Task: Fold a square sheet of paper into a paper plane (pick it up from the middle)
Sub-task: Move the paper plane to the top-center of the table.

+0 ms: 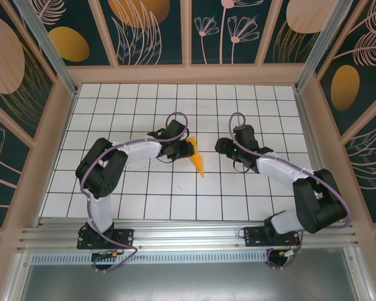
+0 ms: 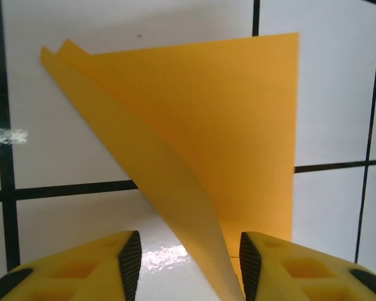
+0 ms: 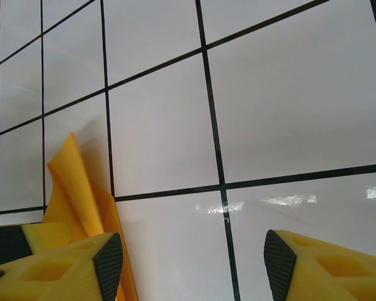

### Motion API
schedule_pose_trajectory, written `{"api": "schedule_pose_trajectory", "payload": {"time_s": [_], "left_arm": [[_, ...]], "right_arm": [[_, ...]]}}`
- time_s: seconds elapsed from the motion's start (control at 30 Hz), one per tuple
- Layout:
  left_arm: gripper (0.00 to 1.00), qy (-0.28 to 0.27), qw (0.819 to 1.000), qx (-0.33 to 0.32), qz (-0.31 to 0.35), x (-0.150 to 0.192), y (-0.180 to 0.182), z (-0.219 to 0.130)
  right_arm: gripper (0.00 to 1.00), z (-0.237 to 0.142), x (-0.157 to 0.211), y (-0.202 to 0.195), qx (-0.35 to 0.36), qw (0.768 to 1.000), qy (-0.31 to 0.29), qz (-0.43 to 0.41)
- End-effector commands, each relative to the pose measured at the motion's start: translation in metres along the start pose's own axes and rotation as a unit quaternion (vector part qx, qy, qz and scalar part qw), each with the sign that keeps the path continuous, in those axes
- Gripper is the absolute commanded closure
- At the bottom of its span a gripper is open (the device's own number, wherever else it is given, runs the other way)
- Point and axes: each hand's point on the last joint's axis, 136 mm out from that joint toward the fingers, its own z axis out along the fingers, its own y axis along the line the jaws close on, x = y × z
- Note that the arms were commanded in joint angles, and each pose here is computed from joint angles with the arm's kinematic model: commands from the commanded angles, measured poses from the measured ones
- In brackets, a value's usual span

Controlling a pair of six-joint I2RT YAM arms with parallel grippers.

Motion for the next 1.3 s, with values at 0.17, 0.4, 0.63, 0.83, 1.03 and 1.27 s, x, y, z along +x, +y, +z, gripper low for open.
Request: {"api": "schedule_pose_trajectory", "payload": {"time_s": [0.17, 0.4, 0.63, 0.83, 1.03, 1.27], "left_arm": [[0.76, -0.020, 0.999, 0.023, -0.021, -0.004, -0.010, -0.014], [0.95, -0.038, 0.997, 0.060, -0.021, -0.011, -0.026, -0.027], [1.00, -0.040, 0.987, 0.157, 0.022, -0.014, -0.065, -0.045], [1.00, -0.039, 0.970, 0.233, 0.065, -0.017, -0.097, -0.050], [1.00, -0.018, 0.963, 0.259, 0.075, -0.013, -0.102, -0.023], [1.00, 0.003, 0.961, 0.270, 0.066, -0.010, -0.094, 0.004]], "right_arm": [[0.36, -0.005, -0.003, -0.003, 0.002, 1.000, -0.008, 0.014], [0.36, -0.007, -0.005, 0.000, 0.000, 1.000, -0.009, 0.019], [0.37, -0.013, -0.009, 0.007, -0.014, 1.000, -0.013, 0.022], [0.36, -0.030, -0.015, 0.015, -0.035, 0.999, -0.033, 0.014], [0.35, -0.038, -0.008, 0.025, -0.067, 0.997, -0.024, 0.010], [0.39, -0.030, 0.008, 0.033, -0.075, 0.997, -0.003, -0.003]]}}
